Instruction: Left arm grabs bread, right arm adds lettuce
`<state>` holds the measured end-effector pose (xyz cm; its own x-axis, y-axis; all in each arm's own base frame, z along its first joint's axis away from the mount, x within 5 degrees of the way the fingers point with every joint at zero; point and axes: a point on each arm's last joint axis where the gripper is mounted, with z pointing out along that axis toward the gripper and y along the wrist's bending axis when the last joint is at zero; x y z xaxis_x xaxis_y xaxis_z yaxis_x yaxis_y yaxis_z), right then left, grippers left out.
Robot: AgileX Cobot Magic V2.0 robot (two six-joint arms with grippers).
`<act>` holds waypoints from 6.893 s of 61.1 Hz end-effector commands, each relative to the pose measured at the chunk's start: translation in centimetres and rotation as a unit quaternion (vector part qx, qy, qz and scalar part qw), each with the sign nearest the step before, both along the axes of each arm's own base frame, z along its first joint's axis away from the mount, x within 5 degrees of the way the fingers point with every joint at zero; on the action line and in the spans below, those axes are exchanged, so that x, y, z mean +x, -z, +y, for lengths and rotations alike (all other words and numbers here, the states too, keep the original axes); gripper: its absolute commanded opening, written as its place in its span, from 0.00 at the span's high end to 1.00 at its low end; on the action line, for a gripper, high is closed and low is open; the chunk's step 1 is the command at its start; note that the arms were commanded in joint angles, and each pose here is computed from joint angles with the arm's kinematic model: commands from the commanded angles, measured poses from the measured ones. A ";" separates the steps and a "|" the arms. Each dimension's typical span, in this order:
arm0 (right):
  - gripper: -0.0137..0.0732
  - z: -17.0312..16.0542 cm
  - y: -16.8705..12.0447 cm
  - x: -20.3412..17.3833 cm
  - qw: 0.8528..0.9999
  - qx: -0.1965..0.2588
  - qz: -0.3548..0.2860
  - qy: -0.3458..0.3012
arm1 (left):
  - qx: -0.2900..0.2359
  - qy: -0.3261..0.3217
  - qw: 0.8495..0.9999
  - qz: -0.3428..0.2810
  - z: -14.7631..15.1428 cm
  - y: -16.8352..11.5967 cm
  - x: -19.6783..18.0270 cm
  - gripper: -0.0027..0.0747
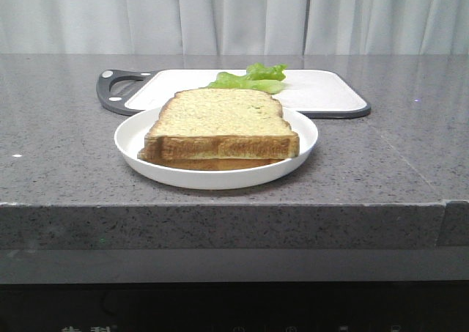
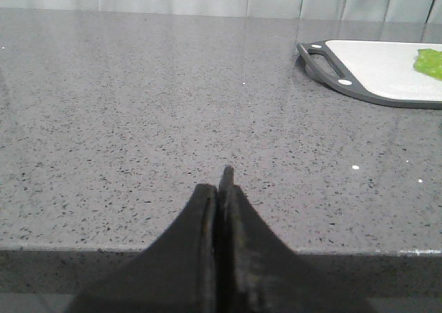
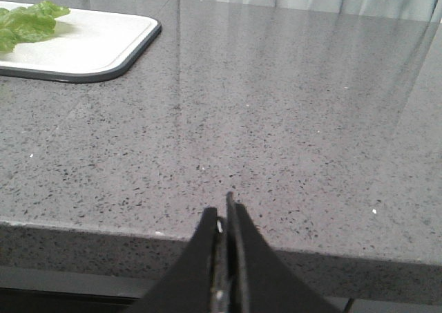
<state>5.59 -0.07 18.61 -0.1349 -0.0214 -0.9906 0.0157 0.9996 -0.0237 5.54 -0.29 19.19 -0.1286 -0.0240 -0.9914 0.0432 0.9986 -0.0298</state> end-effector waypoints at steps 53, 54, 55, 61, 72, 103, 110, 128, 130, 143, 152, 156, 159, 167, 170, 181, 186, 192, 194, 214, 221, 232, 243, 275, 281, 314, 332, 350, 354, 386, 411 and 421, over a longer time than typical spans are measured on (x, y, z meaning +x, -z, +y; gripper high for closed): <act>0.91 -0.1 -1.0 -0.1 0.999 -0.003 -0.053 0.006 | -0.008 -0.002 0.999 -0.048 0.0 -0.7 0.0 0.99; 0.91 -0.1 -1.0 -0.1 0.999 -0.003 -0.053 0.006 | -0.008 -0.002 0.999 -0.048 0.0 -0.7 0.0 0.99; 0.91 -0.1 -1.0 -0.1 0.999 -0.003 -0.053 0.006 | -0.008 -0.002 0.999 -0.048 0.0 -0.7 0.0 0.99; 0.91 -0.1 -1.0 -0.1 0.999 -0.003 -0.053 0.006 | -0.008 -0.002 0.999 -0.048 0.0 -0.7 0.0 0.99; 0.91 -0.1 -1.0 -0.1 0.999 -0.003 -0.053 0.006 | -0.008 -0.002 0.999 -0.048 0.0 -0.7 0.0 0.99; 0.91 -0.1 -1.5 -0.1 0.998 -0.003 -0.068 0.007 | -0.032 -0.002 0.997 -0.067 0.0 -1.2 -0.1 0.99; 0.91 -0.1 -3.1 -0.4 0.996 -0.004 -0.084 0.006 | -0.034 -0.001 0.994 -0.100 0.0 -3.2 -0.3 0.99; 0.91 0.0 -10.1 -0.3 0.997 -0.009 -0.071 0.003 | -0.025 0.002 0.997 -0.075 -0.1 -10.3 0.7 0.99; 0.91 0.0 -11.0 0.2 0.998 -0.009 -0.064 0.003 | -0.022 0.001 0.998 -0.067 -0.1 -11.1 1.4 0.99; 0.91 -0.2 -13.7 3.2 1.000 -0.008 -0.025 0.003 | -0.012 -0.001 1.000 -0.022 -0.2 -13.1 4.8 0.99; 0.90 -0.2 -13.7 4.0 1.000 -0.008 -0.019 0.003 | -0.012 -0.001 1.000 -0.021 -0.2 -13.3 5.4 0.99; 0.88 -0.2 -13.8 4.0 1.000 -0.008 -0.022 0.004 | -0.013 -0.001 1.000 -0.028 -0.2 -13.4 5.4 0.98; 0.83 -0.2 -13.9 4.0 1.000 -0.008 -0.025 0.004 | -0.013 -0.002 0.999 -0.033 -0.2 -13.5 5.4 0.92; 0.59 -0.2 -13.9 4.0 1.000 -0.008 -0.027 0.004 | -0.013 -0.002 0.999 -0.034 -0.2 -13.6 5.4 0.58; 0.47 -0.2 -13.9 4.0 1.000 -0.008 -0.026 0.004 | -0.013 -0.002 0.999 -0.033 -0.2 -13.5 5.4 0.40; 0.14 -0.2 -13.9 4.0 1.000 -0.008 -0.025 0.004 | -0.013 -0.002 0.999 -0.033 -0.2 -13.5 5.4 0.07; 0.11 -0.2 -13.9 4.0 1.000 -0.008 -0.025 0.004 | -0.014 -0.002 0.999 -0.033 -0.2 -13.5 5.4 0.07; 0.11 -0.2 -13.9 4.0 1.000 -0.008 -0.025 0.004 | -0.037 -0.001 0.999 -0.032 -0.3 -13.5 5.4 0.07; 0.11 -0.2 -13.9 4.0 1.000 -0.008 -0.025 0.004 | -0.049 0.001 0.998 -0.032 -0.3 -13.5 5.4 0.07; 0.11 -0.2 -13.9 4.0 1.000 -0.008 -0.026 0.004 | -0.080 0.112 0.984 0.114 -3.8 -16.9 8.8 0.07; 0.11 -0.2 -13.9 4.0 1.000 -0.008 -0.026 0.004 | -0.090 0.181 0.965 0.166 -7.0 -17.4 11.0 0.07; 0.11 -0.2 -13.9 4.0 1.000 -0.008 -0.026 0.004 | -0.098 0.266 0.927 0.244 -13.2 -16.9 14.3 0.07; 0.11 -0.2 -13.9 4.0 1.000 -0.008 -0.026 0.004 | -0.128 0.282 0.896 0.319 -16.4 -16.3 17.3 0.07; 0.11 -0.2 -13.9 4.0 1.000 -0.008 -0.026 0.004 | -0.149 0.281 0.843 0.435 -19.7 -12.4 21.0 0.33; 0.11 -0.2 -13.9 4.0 1.000 -0.008 -0.026 0.004 | -0.147 0.278 0.840 0.442 -19.9 -11.8 21.2 0.33; 0.11 -0.2 -13.9 4.0 1.000 -0.008 -0.026 0.004 | -0.136 0.268 0.832 0.466 -20.3 -9.9 22.1 0.33; 0.11 -0.2 -13.9 4.0 1.000 -0.008 -0.026 0.004 | -0.137 0.268 0.832 0.467 -20.3 -9.9 22.1 0.63; 0.11 -0.2 -13.9 4.0 1.000 -0.008 -0.026 0.004 | -0.136 0.269 0.830 0.470 -20.3 -9.8 22.0 0.96; 0.11 -0.2 -13.9 4.0 1.000 -0.008 -0.026 0.004 | -0.131 0.274 0.830 0.468 -20.3 -10.1 21.8 0.99; 0.11 -0.2 -13.9 4.0 1.000 -0.008 -0.026 0.004 | -0.170 0.283 0.850 0.410 -16.9 -15.6 19.8 0.99; 0.11 -0.2 -13.9 4.0 1.000 -0.008 -0.026 0.004 | -0.178 0.305 0.861 0.366 -15.1 -19.3 16.7 0.99; 0.11 -0.2 -13.9 4.0 1.000 -0.008 -0.026 0.004 | -0.182 0.293 0.879 0.329 -12.6 -20.5 15.1 0.99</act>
